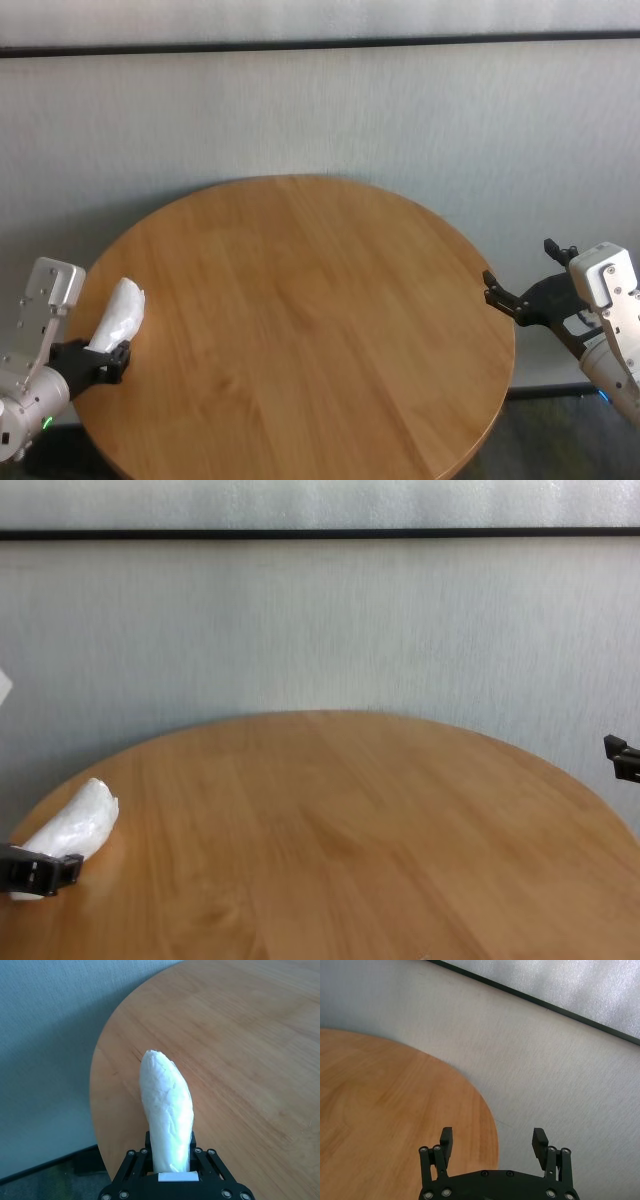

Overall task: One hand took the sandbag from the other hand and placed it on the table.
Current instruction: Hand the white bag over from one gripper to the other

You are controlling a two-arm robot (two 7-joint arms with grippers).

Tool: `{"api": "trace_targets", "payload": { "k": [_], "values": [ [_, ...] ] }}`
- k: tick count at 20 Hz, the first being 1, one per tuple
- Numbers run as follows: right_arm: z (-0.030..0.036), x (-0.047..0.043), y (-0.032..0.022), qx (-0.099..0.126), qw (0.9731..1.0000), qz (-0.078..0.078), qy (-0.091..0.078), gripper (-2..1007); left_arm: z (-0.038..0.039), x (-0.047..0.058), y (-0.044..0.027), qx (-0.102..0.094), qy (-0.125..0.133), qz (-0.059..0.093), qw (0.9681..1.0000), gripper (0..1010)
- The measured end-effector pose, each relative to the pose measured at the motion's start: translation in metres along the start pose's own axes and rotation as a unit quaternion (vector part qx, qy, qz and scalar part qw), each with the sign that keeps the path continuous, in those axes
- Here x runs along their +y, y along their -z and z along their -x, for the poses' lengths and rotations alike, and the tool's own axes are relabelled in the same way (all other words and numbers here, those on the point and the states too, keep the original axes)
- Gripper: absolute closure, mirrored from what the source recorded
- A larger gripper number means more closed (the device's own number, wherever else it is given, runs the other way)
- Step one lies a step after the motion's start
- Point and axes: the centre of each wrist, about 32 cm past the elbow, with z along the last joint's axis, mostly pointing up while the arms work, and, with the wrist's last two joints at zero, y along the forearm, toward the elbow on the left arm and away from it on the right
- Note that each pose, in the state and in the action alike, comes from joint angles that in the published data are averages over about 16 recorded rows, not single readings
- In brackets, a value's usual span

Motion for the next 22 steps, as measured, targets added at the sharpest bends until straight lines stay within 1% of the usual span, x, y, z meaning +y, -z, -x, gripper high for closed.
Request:
{"api": "trace_targets", "payload": {
  "k": [22],
  "values": [
    [0.0,0.0,0.0,0.0,1.0,0.0,0.0,4,-0.0008,0.0008,0.0004,0.0,0.001,0.0,1.0,650]
  ]
}}
